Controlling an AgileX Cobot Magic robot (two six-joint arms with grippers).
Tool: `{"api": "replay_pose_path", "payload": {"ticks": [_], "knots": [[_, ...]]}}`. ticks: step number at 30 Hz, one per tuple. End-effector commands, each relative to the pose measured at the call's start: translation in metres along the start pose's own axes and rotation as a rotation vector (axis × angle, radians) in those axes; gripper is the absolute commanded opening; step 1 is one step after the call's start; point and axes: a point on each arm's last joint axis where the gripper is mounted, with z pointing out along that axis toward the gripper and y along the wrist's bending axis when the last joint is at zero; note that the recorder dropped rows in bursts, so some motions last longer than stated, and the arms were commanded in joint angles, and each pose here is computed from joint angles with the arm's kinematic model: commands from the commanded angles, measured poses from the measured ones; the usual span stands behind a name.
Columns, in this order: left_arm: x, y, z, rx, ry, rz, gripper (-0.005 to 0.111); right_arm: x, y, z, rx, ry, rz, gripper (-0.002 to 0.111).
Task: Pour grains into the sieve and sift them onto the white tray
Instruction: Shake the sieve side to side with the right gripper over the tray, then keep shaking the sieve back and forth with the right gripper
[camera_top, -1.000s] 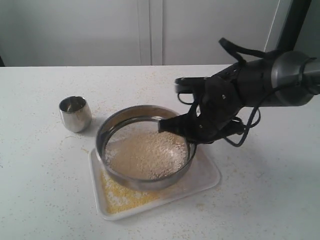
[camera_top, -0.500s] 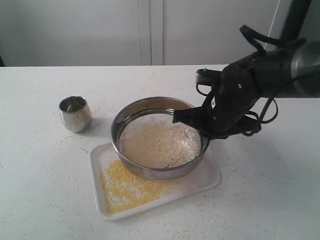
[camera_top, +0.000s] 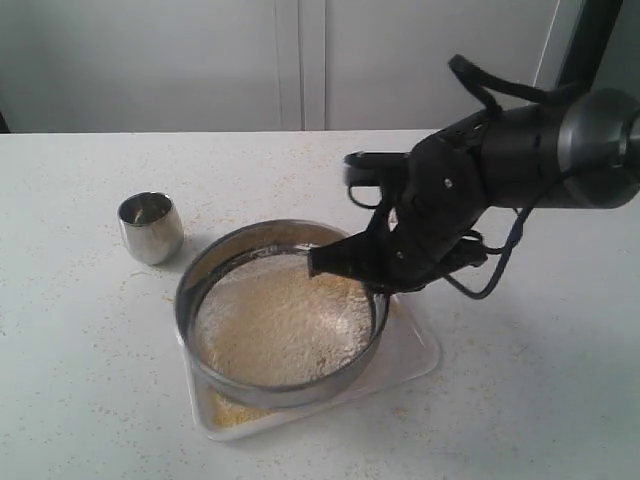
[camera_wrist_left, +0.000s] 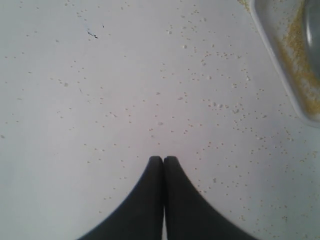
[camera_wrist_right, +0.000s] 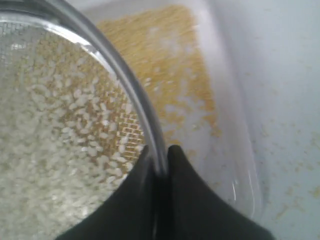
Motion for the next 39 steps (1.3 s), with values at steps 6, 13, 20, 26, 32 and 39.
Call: {"api": "replay_pose_path", "payload": {"ticks": [6, 13, 20, 26, 32, 39], "knots": [[0.002, -0.001, -0.001, 0.007, 0.001, -0.005, 0.000, -0.009, 0.000, -0.006, -0.039, -0.064, 0.073, 0.000], [0.002, -0.001, -0.001, 0.007, 0.001, -0.005, 0.000, -0.020, -0.021, -0.002, 0.021, -0.129, 0.230, 0.000], [0.002, -0.001, -0.001, 0.007, 0.001, -0.005, 0.000, -0.005, 0.010, -0.004, -0.038, -0.069, -0.105, 0.000], [0.002, -0.001, -0.001, 0.007, 0.001, -0.005, 0.000, -0.014, -0.021, 0.001, -0.021, -0.043, 0.202, 0.000], [0.002, -0.001, -0.001, 0.007, 0.001, -0.005, 0.000, -0.010, -0.009, -0.002, -0.054, -0.040, -0.018, 0.000], [0.002, -0.001, -0.001, 0.007, 0.001, -0.005, 0.000, -0.011, -0.025, -0.004, -0.058, 0.013, 0.149, 0.000]]}}
